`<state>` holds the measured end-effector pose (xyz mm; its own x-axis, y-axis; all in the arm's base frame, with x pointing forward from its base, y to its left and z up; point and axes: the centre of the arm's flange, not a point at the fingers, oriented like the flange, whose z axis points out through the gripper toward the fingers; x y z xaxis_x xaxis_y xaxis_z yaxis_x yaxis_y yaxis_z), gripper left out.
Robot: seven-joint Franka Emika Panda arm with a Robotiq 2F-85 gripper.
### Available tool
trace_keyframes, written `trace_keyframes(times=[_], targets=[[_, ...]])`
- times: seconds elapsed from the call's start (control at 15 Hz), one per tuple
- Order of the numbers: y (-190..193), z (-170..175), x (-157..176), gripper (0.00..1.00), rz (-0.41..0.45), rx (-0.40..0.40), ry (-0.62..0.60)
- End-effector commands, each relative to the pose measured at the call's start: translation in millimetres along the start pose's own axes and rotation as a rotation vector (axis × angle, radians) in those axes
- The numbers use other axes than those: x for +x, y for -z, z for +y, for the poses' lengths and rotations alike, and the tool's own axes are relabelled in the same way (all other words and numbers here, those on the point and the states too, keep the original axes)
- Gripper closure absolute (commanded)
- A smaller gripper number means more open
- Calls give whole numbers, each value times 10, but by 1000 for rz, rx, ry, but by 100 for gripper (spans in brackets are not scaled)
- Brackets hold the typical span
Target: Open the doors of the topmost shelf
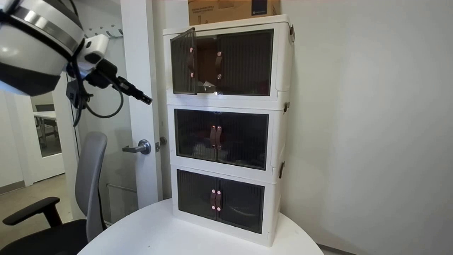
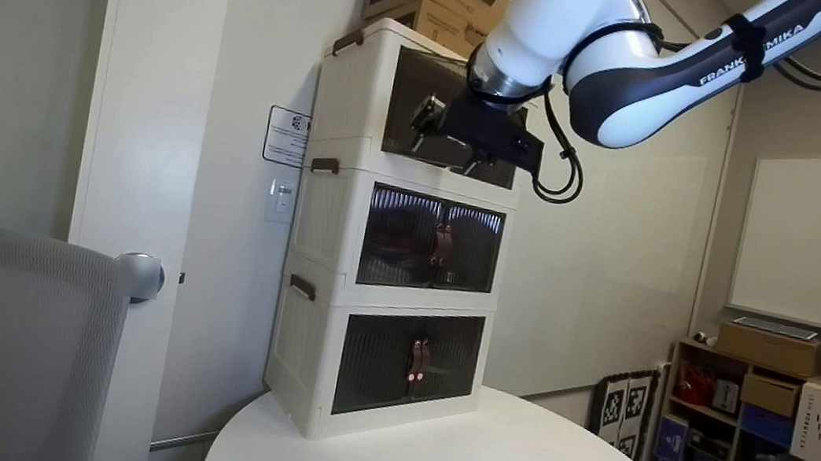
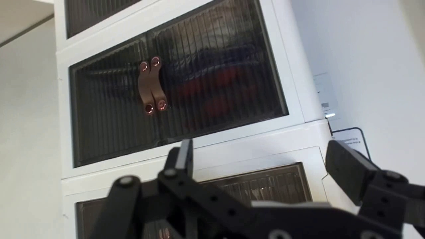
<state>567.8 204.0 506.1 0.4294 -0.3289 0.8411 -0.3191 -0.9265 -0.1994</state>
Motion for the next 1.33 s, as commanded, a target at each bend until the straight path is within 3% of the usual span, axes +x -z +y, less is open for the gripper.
trace_keyframes(times=[0.0,0.33,0.67,0.8,0.93,1.07,1.27], targets=[[65,447,468,0,-159,111,27],[-274,853,721,0,-320,229,6],[-524,670,231,0,-510,271,12],[-583,541,90,0,-619,245,27],[-644,533,138,0,-692,166,109],[-653,809,332,0,-701,118,219],[-470,1355,938,0,-670,90,385]])
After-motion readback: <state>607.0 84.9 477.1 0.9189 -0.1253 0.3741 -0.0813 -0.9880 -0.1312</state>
